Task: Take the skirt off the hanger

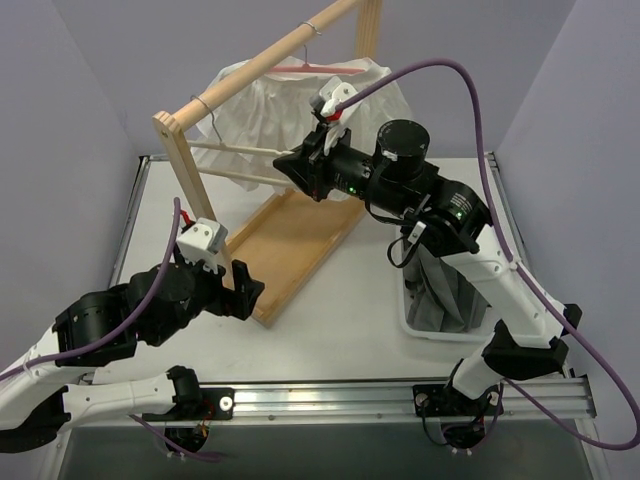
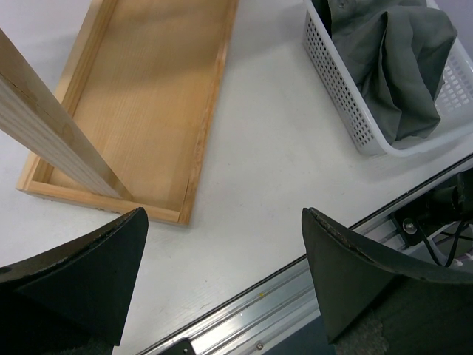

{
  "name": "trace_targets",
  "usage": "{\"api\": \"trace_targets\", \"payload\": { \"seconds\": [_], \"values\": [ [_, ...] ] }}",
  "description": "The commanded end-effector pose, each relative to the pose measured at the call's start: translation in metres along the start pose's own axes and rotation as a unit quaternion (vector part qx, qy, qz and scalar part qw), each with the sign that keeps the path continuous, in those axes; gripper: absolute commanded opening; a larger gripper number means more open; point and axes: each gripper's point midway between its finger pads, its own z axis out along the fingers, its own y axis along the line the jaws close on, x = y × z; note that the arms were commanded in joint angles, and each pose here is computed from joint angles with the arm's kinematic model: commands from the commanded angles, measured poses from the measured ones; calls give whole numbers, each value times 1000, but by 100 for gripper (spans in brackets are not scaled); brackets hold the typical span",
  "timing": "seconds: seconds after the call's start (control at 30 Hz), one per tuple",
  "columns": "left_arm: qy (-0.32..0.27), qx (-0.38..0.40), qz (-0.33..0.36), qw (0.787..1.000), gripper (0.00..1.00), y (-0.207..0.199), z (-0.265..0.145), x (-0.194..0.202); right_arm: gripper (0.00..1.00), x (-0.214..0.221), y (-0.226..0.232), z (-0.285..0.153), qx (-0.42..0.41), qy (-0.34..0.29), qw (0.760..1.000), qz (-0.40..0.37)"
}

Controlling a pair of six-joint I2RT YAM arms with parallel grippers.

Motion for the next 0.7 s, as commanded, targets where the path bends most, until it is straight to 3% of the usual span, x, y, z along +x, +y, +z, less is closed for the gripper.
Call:
{"api": "trace_targets", "payload": {
  "seconds": [0.0, 0.13, 0.2, 0.23, 0.3, 0.4, 0.6, 0.67],
  "values": [
    [-15, 13, -14, 1000, 94, -7, 1, -8, 0, -36, 12, -14, -18, -59, 998, -3],
    [-14, 13, -11, 1000, 94, -9, 4, -7, 0, -32, 14, -19, -16, -48, 999, 5],
    [-14, 16, -10, 1000, 94, -12, 5, -7, 41, -28, 4, -23, 12, -39, 999, 7],
    [-12, 17, -8, 1000, 94, -13, 7, -6, 73, -24, -2, -23, 30, -34, 999, 8],
    [-13, 21, -7, 1000, 94, -16, 10, -6, 90, -22, -25, -26, 94, -36, 995, 10],
    [-7, 24, 0, 1000, 94, -21, 16, -3, 100, -21, -49, -29, 157, -36, 987, 8],
    [1, 47, -1, 999, 94, -36, 26, 2, 100, -40, -122, -41, 244, -82, 965, 39],
    [5, 52, 0, 999, 94, -40, 30, 6, 100, -37, -180, -50, 292, -83, 952, 38]
  ]
}}
